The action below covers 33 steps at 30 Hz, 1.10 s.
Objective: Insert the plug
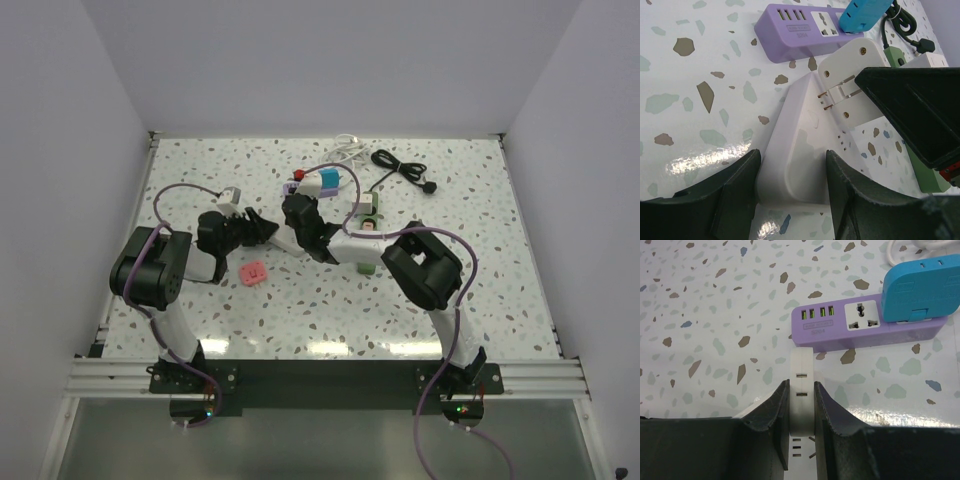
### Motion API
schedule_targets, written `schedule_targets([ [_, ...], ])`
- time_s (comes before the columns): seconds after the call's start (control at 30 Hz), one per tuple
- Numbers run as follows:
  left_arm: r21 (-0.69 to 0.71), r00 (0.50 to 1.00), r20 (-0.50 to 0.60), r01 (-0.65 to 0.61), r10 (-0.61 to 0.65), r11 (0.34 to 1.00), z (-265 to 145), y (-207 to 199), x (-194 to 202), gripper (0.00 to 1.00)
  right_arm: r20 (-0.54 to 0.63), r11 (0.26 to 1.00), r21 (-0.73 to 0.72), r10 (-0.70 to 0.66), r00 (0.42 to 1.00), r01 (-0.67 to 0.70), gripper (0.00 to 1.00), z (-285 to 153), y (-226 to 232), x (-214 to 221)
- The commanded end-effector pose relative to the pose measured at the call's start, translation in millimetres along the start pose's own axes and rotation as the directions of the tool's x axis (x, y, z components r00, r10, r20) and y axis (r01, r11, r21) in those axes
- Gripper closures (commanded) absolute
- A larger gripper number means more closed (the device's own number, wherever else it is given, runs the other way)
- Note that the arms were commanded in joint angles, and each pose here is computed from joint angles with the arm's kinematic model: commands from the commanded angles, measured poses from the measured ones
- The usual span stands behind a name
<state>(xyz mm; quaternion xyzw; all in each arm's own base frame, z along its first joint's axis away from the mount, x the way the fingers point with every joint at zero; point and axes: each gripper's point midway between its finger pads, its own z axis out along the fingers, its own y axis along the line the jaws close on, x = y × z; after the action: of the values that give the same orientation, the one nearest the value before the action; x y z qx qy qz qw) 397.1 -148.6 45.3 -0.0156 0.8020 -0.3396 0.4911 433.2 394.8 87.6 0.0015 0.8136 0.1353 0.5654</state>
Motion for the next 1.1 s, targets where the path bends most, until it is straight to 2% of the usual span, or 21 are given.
schedule_targets([
  [0.0, 0.047, 0.996, -0.029, -0.081, 0.083, 0.996, 6.6, -5.9, 4.8, 0.57, -0.439, 0.978, -0.133, -0.201, 0.876, 0.158, 1.00, -43.2, -5.2, 167.3],
  [0.43, 0.048, 0.996, -0.030, -0.081, 0.083, 0.996, 6.4, -6.3, 4.7, 0.58, -0.427, 0.981, -0.160, -0.173, 0.888, 0.114, 1.00, -47.0, 5.3, 158.5],
  [1.07, 0.055, 0.996, -0.033, -0.081, 0.083, 0.995, 5.8, -7.6, 5.4, 0.60, -0.461, 0.981, -0.190, -0.120, 0.879, 0.035, 1.00, -55.9, 12.4, 171.9],
])
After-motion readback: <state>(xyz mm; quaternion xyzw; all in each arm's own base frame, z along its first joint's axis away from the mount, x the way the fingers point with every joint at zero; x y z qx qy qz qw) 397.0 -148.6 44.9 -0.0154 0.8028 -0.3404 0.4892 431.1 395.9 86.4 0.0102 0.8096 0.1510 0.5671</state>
